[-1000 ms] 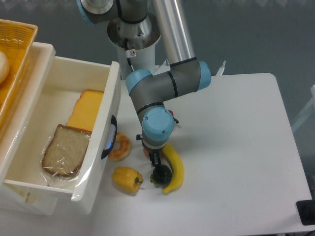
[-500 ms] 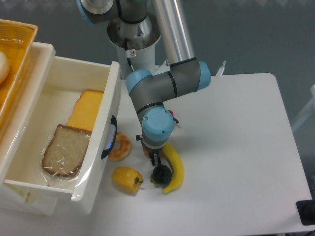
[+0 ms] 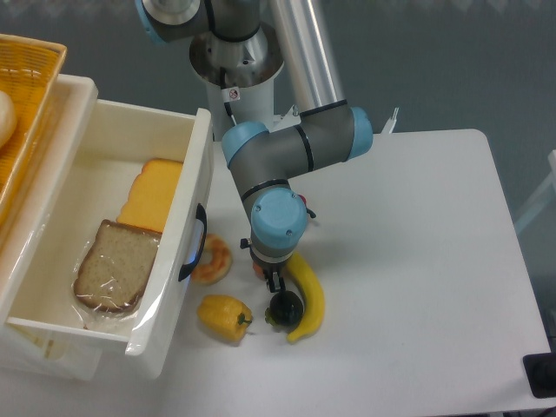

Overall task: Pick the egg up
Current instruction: 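Close the gripper fingers on the brown egg, then lift the gripped brown egg up off the table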

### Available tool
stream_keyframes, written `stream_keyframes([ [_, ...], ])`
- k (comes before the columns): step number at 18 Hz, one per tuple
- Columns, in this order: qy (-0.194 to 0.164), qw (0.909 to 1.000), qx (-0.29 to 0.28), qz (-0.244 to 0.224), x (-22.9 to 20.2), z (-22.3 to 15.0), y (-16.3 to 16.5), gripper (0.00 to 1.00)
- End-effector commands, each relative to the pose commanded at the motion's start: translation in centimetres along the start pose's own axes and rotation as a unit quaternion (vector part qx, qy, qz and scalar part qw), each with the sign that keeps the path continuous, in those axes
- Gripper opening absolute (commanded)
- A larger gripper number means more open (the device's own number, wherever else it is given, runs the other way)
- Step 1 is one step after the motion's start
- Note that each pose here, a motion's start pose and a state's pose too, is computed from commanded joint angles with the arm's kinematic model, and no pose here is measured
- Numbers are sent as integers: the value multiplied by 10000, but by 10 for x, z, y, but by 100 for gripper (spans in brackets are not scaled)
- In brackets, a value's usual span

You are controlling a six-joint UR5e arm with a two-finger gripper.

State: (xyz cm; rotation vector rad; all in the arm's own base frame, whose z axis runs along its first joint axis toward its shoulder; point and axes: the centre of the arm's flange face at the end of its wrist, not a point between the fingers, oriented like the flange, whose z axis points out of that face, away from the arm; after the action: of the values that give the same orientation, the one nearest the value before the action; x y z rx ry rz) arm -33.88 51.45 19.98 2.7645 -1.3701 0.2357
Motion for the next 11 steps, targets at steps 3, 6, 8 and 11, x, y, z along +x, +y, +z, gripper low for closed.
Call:
stream_keyframes([
  [3,-169,9998,-57,0,0,-22,1,30],
  [6,-246,9997,-64,-38,2,-33,4,27],
  [8,-322,9994,-71,-107,3,-42,7,26],
  [11,-678,9941,-66,-846,8,-80,7,25],
])
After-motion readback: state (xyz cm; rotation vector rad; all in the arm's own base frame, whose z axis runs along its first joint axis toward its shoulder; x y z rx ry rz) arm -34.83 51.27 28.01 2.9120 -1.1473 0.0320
